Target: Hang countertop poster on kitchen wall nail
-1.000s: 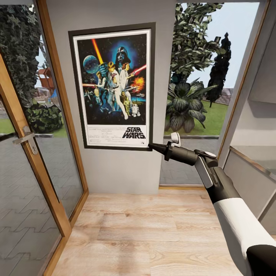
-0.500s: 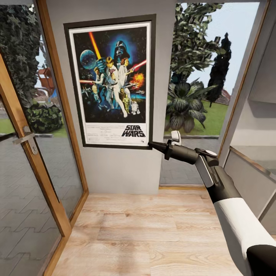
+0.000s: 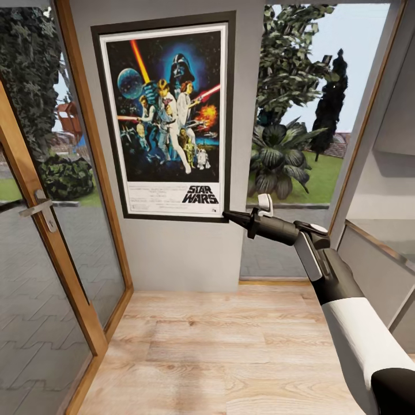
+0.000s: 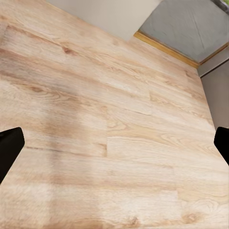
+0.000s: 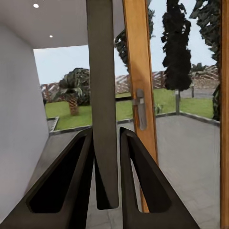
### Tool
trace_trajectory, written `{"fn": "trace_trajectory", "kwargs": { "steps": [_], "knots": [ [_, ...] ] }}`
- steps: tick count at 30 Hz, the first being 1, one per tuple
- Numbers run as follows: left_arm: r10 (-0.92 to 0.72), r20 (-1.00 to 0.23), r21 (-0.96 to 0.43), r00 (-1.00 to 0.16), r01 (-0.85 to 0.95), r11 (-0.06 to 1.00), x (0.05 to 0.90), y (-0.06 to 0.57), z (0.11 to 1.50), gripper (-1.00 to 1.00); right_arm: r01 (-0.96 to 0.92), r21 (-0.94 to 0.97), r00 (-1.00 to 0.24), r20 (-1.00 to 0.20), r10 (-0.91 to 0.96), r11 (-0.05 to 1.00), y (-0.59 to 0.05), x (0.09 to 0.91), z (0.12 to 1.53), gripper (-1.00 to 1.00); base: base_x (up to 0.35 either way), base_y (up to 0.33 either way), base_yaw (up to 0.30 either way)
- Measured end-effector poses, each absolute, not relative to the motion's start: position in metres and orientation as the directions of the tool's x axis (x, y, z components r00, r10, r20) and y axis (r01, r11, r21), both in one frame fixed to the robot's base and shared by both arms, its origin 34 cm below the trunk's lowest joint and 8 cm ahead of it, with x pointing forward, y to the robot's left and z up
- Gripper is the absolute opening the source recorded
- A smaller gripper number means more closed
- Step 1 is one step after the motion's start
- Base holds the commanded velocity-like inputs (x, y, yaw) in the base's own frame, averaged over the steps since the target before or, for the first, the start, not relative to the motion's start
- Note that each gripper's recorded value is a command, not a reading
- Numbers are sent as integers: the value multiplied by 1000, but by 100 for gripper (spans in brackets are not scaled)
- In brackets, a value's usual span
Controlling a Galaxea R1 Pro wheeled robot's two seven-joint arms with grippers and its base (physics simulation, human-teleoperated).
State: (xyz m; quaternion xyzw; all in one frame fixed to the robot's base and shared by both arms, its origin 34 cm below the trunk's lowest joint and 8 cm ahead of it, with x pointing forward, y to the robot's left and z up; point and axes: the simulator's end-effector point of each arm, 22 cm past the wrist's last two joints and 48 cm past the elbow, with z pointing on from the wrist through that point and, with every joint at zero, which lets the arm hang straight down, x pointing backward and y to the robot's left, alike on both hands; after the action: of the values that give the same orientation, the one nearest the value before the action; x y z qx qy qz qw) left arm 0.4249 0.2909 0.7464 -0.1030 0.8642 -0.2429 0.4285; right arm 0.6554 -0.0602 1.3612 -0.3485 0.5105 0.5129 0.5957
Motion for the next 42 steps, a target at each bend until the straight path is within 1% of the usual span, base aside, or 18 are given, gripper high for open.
{"fn": "trace_trajectory", "kwargs": {
  "steps": [10, 17, 39, 42],
  "knots": [
    [-386, -691, -508, -612, 30, 861, 425, 291, 746, 100, -965, 106, -43, -966, 254, 240, -61, 657, 1363, -100, 0, 0, 0],
    [-386, -691, -508, -612, 30, 861, 425, 291, 746, 100, -953, 111, -37, -966, 256, 281, -62, 668, 1368, -100, 0, 0, 0],
    [-386, -691, -508, -612, 30, 861, 425, 291, 746, 100, -955, 99, -24, -965, 260, 279, -60, 669, 1378, -100, 1, 0, 0],
    [-386, -691, -508, -611, 29, 861, 425, 291, 747, 100, -956, 98, -24, -965, 260, 278, -60, 668, 1378, -100, 170, 0, 0]
  ]
}}
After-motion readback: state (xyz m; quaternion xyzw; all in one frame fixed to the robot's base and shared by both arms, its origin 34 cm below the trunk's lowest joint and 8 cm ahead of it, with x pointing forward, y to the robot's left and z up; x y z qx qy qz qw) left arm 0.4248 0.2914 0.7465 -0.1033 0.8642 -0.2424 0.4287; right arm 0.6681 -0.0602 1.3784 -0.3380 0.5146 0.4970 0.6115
